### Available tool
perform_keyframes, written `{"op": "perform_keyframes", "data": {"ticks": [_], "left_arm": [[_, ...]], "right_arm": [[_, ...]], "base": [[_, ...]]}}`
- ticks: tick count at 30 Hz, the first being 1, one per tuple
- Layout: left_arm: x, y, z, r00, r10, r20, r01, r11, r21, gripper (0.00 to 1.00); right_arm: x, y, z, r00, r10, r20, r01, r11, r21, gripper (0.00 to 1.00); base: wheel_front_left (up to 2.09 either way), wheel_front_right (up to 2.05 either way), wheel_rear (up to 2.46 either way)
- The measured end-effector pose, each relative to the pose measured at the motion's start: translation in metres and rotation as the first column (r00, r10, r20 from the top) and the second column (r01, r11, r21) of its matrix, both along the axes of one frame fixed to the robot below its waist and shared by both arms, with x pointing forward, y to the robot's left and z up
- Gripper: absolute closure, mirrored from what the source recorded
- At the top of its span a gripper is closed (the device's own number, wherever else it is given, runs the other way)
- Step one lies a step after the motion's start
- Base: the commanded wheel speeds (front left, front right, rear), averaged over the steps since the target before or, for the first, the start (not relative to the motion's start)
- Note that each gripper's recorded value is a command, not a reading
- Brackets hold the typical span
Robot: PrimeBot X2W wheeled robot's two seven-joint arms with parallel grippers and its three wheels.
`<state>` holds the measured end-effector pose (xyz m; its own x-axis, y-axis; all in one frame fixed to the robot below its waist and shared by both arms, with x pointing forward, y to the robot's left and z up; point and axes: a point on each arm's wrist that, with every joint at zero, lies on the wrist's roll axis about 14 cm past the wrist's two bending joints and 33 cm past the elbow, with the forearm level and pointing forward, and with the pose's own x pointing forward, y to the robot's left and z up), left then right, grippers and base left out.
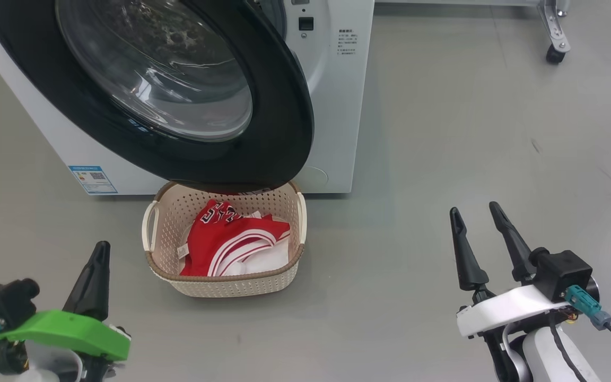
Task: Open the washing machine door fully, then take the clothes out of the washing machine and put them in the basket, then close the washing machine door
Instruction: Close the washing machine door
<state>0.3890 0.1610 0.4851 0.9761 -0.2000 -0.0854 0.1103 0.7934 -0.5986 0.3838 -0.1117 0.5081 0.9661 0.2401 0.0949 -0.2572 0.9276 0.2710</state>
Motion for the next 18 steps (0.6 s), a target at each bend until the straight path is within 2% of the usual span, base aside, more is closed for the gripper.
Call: {"op": "perform_keyframes", "data": {"ticks": [3, 9, 14, 15, 16, 17, 18], "left_arm": [[-0.006, 0.006, 0.007, 0.997, 0.038, 0.063, -0.04, 0.999, 0.028, 1.0], [-0.015, 0.011, 0.015, 0.983, 0.031, 0.183, -0.066, 0.98, 0.187, 1.0], [-0.024, 0.015, 0.002, 0.987, 0.018, 0.159, -0.066, 0.951, 0.301, 1.0], [-0.025, 0.017, -0.001, 0.988, 0.024, 0.152, -0.072, 0.945, 0.318, 0.81], [-0.026, 0.018, -0.002, 0.989, 0.028, 0.148, -0.077, 0.937, 0.34, 0.33], [-0.026, 0.02, -0.003, 0.989, 0.037, 0.145, -0.086, 0.934, 0.347, 0.0], [-0.026, 0.021, -0.004, 0.988, 0.053, 0.143, -0.099, 0.935, 0.341, 0.0]], "right_arm": [[-0.001, 0.005, 0.002, 1.0, 0.014, 0.007, -0.014, 1.0, 0.0, 0.0], [-0.003, 0.006, -0.001, 1.0, 0.019, -0.003, -0.019, 1.0, -0.001, 0.0], [-0.003, 0.008, -0.004, 1.0, 0.025, -0.013, -0.025, 1.0, -0.001, 0.0], [-0.003, 0.008, -0.005, 1.0, 0.027, -0.013, -0.027, 1.0, 0.0, 0.0], [-0.003, 0.009, -0.005, 0.999, 0.029, -0.014, -0.029, 1.0, -0.001, 0.0], [-0.003, 0.009, -0.005, 0.999, 0.03, -0.016, -0.03, 1.0, 0.001, 0.0], [-0.003, 0.01, -0.006, 0.999, 0.031, -0.018, -0.031, 1.0, 0.002, 0.0]], "base": [[0.0, 0.0, 0.0], [0.0, 0.0, 0.0], [0.0, 0.0, 0.0], [0.0, 0.0, 0.0], [0.0, 0.0, 0.0], [0.0, 0.0, 0.0], [0.0, 0.0, 0.0]]}}
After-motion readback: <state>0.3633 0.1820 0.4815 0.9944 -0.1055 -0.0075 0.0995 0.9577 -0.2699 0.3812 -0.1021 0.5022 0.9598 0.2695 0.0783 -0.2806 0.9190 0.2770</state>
